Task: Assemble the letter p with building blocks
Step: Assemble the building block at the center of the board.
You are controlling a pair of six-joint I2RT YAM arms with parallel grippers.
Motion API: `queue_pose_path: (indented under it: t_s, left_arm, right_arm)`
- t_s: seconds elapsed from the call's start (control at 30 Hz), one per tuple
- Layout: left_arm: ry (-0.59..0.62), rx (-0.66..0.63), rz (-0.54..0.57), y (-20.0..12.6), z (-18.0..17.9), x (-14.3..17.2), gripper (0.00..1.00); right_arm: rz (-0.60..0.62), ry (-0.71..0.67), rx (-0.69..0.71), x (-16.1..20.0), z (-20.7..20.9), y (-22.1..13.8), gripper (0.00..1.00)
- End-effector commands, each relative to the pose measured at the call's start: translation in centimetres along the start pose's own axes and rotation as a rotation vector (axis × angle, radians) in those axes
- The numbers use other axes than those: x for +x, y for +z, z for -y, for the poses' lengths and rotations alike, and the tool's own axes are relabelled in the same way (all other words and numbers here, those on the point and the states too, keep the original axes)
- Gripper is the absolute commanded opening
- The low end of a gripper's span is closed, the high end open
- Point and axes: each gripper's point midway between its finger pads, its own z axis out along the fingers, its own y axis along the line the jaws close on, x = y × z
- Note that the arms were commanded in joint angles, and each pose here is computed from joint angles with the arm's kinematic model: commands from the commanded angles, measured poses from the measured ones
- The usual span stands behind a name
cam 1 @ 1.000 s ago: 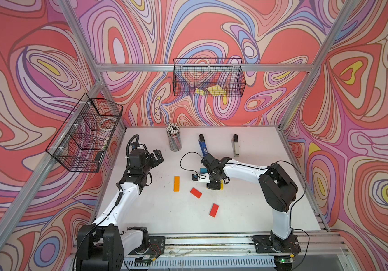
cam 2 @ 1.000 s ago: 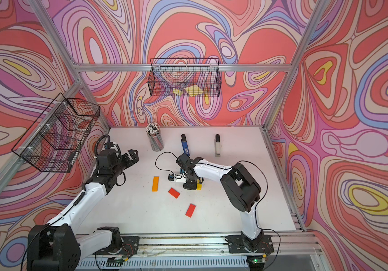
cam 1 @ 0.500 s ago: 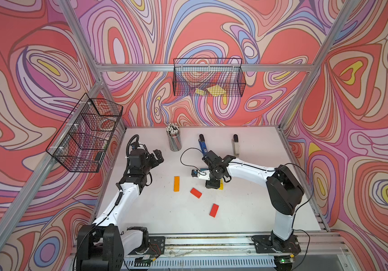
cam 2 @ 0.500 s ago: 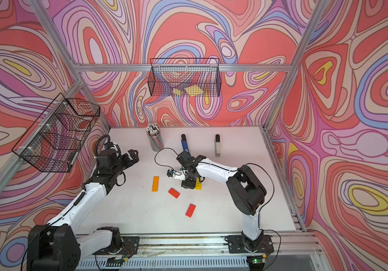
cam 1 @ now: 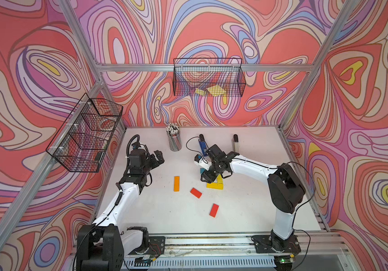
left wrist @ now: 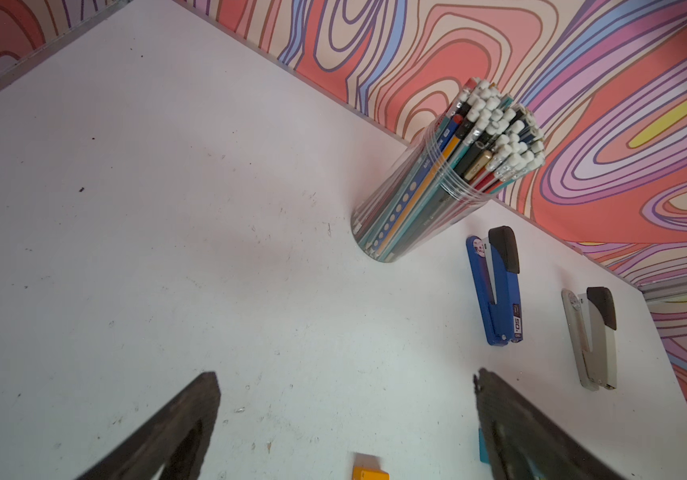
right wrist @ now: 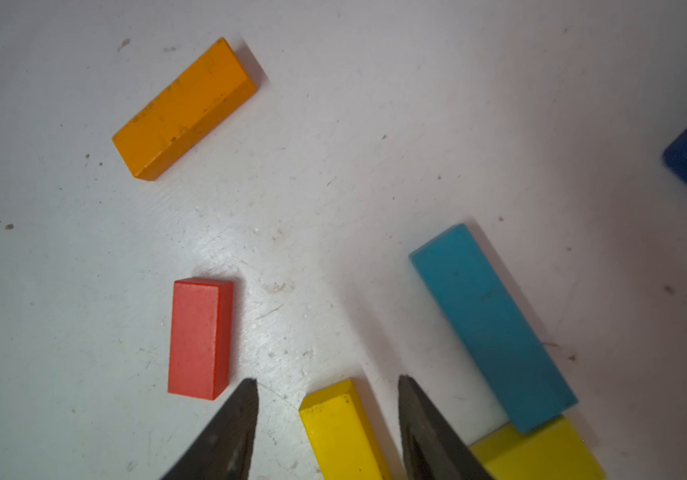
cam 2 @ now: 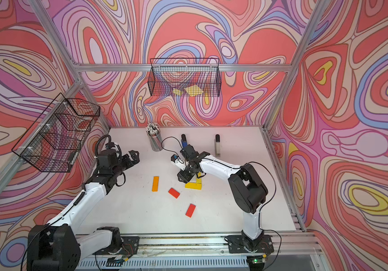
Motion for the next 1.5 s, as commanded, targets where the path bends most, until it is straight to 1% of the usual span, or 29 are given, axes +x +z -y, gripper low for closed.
queue_pose_path:
  t_s: [0.0, 0.13, 0.4, 0.53, 0.93, 1.47]
  left_arm:
    - [0.003, 0.019, 0.015, -0.3, 0.6, -1.1, 0.99]
    - [-0.012, 0.030, 0.014, -0.2, 0.7, -1.0, 0.99]
    - [-0.009, 0.025, 0.018, -0.5, 0.6, -0.9, 0.99]
    - [-0.010, 0.024, 0.019, -0.5, 0.5, -0.8, 0.99]
    - [-0.015, 0.027, 0.021, -0.5, 0.6, -0.8, 0.99]
    - [-0.015, 0.022, 0.027, -0.6, 0.5, -0.9, 0.99]
  right_arm:
    - [0.022, 0.081, -0.032, -0.4, -0.5, 0.5, 0.58]
    - [0.005, 0.087, -0.023, -0.1, -0.3, 0.9, 0.58]
    - [-0.043, 0.104, -0.038, 1.8, -0.2, 2.6, 0.58]
    - [-0.042, 0.105, -0.038, 1.7, -0.1, 2.7, 0.57]
    - [-0.088, 0.109, -0.043, 3.3, -0.2, 3.6, 0.57]
    - [-0.106, 0.103, -0.069, 3.9, -0.7, 3.4, 0.57]
